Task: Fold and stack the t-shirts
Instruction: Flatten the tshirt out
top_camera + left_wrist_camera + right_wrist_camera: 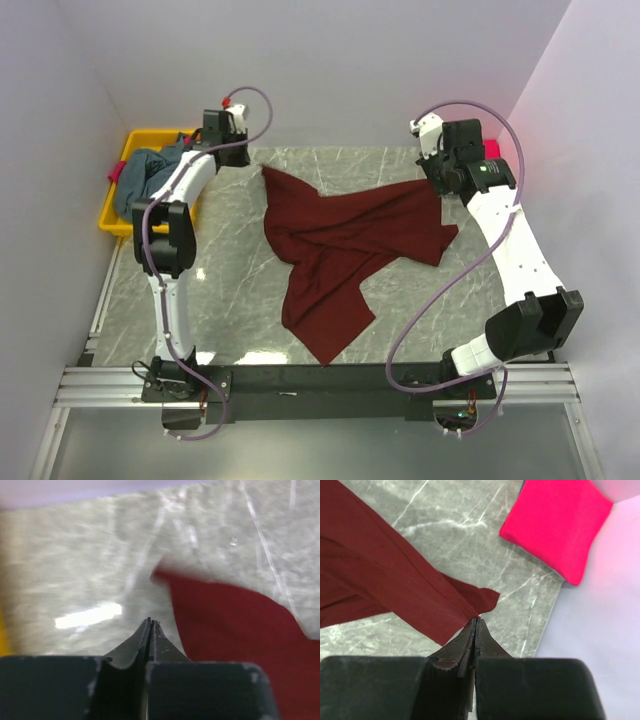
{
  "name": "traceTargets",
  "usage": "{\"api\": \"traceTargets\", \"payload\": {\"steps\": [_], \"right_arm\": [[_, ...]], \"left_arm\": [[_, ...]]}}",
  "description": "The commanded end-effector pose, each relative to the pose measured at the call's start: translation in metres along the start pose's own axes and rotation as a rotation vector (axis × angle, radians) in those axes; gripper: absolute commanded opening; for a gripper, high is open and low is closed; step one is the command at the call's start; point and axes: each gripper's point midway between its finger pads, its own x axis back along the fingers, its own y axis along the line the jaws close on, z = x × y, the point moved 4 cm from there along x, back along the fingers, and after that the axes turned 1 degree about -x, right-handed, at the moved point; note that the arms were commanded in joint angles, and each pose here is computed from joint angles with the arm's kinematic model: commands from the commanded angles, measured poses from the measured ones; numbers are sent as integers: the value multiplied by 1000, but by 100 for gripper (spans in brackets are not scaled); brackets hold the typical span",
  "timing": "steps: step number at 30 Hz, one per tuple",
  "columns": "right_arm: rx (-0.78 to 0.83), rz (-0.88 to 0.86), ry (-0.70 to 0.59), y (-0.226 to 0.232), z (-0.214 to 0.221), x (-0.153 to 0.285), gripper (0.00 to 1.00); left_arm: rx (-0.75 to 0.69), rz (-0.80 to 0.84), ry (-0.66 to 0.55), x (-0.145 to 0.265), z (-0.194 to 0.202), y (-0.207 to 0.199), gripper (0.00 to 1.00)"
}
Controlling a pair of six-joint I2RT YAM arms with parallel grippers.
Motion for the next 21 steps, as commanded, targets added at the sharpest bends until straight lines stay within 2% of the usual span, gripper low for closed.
{"api": "traceTargets", "payload": {"steps": [1, 5, 6, 8, 9, 10, 12, 21], "right_arm": [[-6, 3, -1, -1, 2, -3, 0], [-1, 3, 5, -1, 4, -4, 0], [-3, -4, 6, 0, 4, -5, 0], [-5, -21, 18, 3, 5, -8, 0], [-12, -24, 22, 3, 6, -8, 0], [-13, -37, 26, 6, 7, -10, 0], [-17, -50, 42, 9, 11, -13, 0], [-27, -76, 68, 16, 19, -17, 0]], "left_arm": [[-7, 58, 25, -5, 13, -23, 0], [7, 72, -5, -7, 4, -26, 0], [14, 74, 33, -14, 12, -26, 2], [10, 78, 24, -18, 0, -30, 22], [3, 74, 46, -28, 9, -29, 43], [-6, 75, 37, -31, 8, -30, 52], [-37, 98, 41, -42, 12, -39, 62], [-46, 135, -5, -84, 15, -63, 67]]}}
